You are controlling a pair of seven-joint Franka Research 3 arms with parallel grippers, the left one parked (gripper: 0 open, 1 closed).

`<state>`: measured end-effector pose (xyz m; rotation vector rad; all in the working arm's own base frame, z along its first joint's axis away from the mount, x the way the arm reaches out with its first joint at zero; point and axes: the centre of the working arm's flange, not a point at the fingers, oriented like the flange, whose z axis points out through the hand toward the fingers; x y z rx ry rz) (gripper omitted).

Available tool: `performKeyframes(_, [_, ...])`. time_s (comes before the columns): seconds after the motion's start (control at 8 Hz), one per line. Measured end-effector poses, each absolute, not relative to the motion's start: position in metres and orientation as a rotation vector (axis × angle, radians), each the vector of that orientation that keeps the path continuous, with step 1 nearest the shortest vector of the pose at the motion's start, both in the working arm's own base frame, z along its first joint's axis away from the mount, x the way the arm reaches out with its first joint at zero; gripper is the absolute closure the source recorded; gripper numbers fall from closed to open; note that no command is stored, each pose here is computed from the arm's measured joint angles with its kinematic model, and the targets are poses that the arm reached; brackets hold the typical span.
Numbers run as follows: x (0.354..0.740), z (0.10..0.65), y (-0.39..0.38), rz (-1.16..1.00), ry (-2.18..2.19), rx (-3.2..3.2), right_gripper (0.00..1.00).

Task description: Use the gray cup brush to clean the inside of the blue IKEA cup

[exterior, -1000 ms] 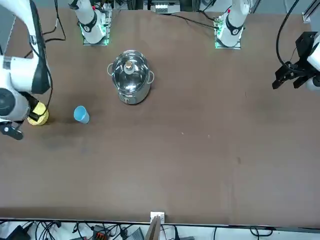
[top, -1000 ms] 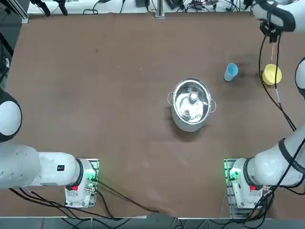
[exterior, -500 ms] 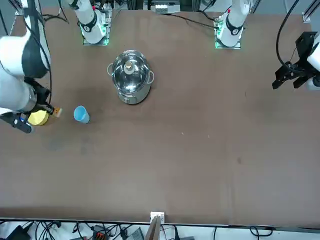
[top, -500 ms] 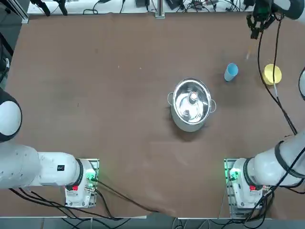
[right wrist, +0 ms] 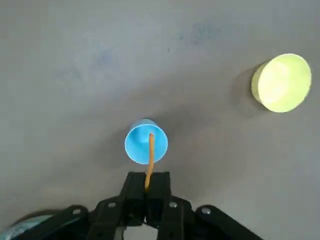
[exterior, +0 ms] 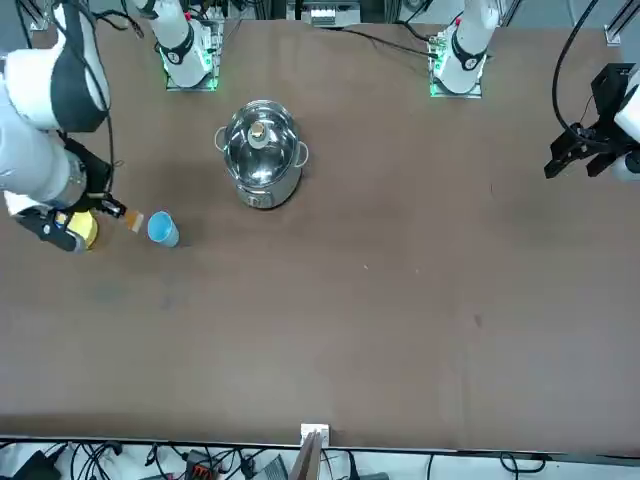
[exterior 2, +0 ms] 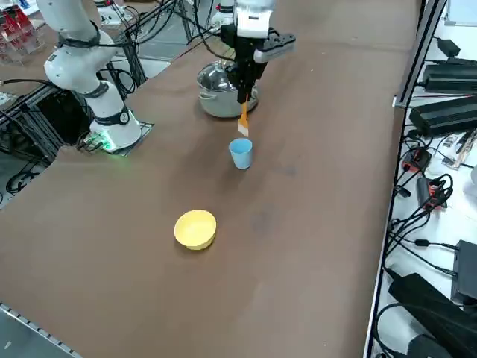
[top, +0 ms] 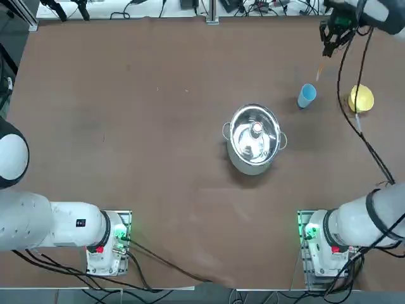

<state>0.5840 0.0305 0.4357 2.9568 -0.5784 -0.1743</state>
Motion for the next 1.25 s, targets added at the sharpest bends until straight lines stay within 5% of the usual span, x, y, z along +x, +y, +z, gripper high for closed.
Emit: performKeyframes(1.25, [0.559, 0.368, 0.029, -0.237, -0.592, 2.972, 0.96])
